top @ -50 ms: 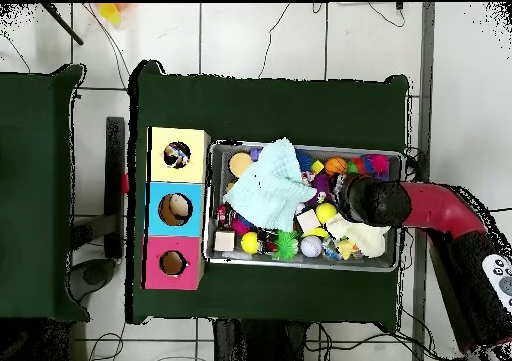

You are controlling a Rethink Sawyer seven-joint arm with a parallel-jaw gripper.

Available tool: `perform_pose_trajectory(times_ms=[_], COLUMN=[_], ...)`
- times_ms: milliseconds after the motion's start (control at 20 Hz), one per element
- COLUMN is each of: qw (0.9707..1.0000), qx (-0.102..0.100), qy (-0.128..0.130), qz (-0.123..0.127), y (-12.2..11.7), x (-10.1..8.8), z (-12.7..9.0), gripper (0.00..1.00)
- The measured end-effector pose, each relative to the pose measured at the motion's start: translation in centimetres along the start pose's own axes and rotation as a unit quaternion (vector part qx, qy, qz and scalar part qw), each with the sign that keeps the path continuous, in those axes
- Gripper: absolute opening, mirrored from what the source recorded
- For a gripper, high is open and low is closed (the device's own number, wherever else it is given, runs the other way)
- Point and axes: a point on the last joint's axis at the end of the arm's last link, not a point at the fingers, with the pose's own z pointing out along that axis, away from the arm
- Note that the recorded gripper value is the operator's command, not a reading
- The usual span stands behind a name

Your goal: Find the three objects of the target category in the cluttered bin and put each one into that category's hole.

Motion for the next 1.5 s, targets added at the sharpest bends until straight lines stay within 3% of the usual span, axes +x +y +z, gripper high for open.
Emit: perform_pose_trajectory(times_ms=[600, 900, 950, 1500], qw=[0.9998, 0.9997, 0.9998, 0.9997], qx=[-0.011, -0.015, -0.015, -0.016], qy=[0.013, 0.008, 0.003, 0.000], qz=[-0.009, -0.015, -0.016, -0.019], y=[1.8, 2.9, 2.9, 3.5], x=[0.9, 0.9, 0.6, 0.5], z=[1.7, 2.4, 2.5, 3.0], gripper=[1.00, 1.00, 0.00, 0.00])
